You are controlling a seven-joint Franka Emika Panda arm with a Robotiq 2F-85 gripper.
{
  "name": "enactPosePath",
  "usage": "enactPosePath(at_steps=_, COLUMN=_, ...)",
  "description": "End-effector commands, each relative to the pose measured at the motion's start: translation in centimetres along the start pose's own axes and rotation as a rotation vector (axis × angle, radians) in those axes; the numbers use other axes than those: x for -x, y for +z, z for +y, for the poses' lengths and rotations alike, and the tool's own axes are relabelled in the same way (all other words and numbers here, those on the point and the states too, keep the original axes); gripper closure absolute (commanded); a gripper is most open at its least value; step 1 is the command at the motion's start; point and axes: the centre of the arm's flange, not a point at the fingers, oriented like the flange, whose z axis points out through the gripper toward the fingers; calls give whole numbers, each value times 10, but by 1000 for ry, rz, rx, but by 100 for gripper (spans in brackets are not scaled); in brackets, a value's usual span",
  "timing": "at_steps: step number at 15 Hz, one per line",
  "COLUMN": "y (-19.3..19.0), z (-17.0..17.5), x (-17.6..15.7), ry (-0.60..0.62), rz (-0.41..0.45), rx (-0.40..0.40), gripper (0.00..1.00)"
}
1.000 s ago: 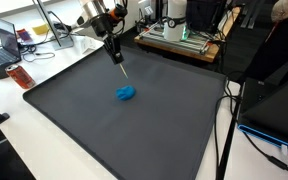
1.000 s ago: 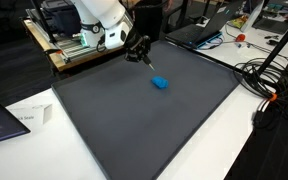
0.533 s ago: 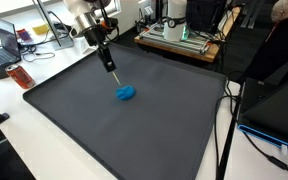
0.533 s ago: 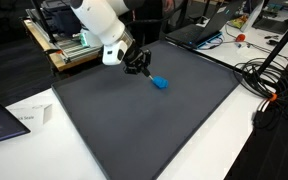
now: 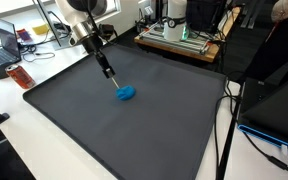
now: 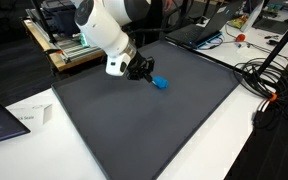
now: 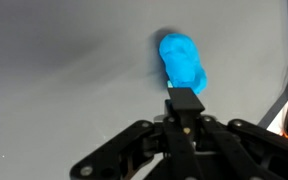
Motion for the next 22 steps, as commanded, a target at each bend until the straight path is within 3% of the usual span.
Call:
enactPosePath(at_steps=1, y=-1, z=-3, x=-14, ry=43, rz=-31, rx=-30, gripper=97)
enactPosePath(at_steps=22, y=45, z=-9, x=11, ry=59, rz=-163, rx=-27, gripper=97)
